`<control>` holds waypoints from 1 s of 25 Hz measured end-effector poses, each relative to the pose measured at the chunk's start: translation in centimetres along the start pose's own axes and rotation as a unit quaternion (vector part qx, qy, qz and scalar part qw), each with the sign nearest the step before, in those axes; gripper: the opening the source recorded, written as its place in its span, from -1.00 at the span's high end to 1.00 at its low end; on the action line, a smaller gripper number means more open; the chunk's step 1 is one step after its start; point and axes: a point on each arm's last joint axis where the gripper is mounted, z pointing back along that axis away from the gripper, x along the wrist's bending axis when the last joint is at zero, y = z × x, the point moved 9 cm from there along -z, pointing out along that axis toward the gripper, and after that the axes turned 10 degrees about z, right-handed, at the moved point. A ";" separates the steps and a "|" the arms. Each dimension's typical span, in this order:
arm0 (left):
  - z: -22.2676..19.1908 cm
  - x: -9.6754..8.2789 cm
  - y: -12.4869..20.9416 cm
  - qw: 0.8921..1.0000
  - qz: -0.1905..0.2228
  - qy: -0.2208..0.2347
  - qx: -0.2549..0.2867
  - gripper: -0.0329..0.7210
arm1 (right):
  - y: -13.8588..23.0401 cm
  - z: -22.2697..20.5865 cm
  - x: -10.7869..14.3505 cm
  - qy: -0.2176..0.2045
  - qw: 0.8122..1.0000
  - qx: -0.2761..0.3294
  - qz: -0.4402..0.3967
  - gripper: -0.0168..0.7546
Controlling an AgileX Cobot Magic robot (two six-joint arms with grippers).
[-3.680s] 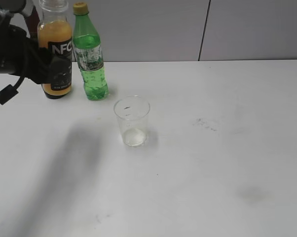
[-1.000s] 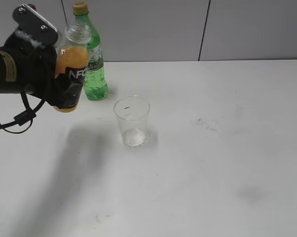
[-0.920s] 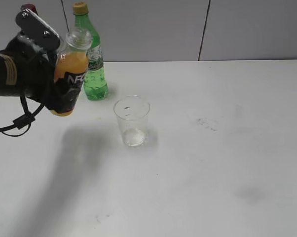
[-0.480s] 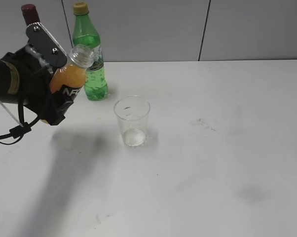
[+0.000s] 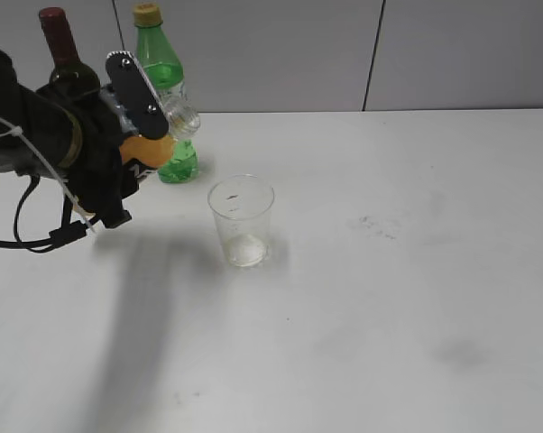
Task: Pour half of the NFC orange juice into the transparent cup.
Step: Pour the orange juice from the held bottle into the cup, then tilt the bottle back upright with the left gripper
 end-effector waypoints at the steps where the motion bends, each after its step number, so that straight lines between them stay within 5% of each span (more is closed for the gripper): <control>1: 0.0 -0.2 -0.2 1.000 -0.005 -0.002 -0.001 -0.34 | 0.0 0.0 0.0 0.000 1.000 0.000 0.000 -0.57; 25: 0.0 -1.6 -1.9 0.989 -0.113 -0.070 0.062 -0.34 | 0.0 0.0 0.0 0.000 1.000 0.000 0.000 -0.57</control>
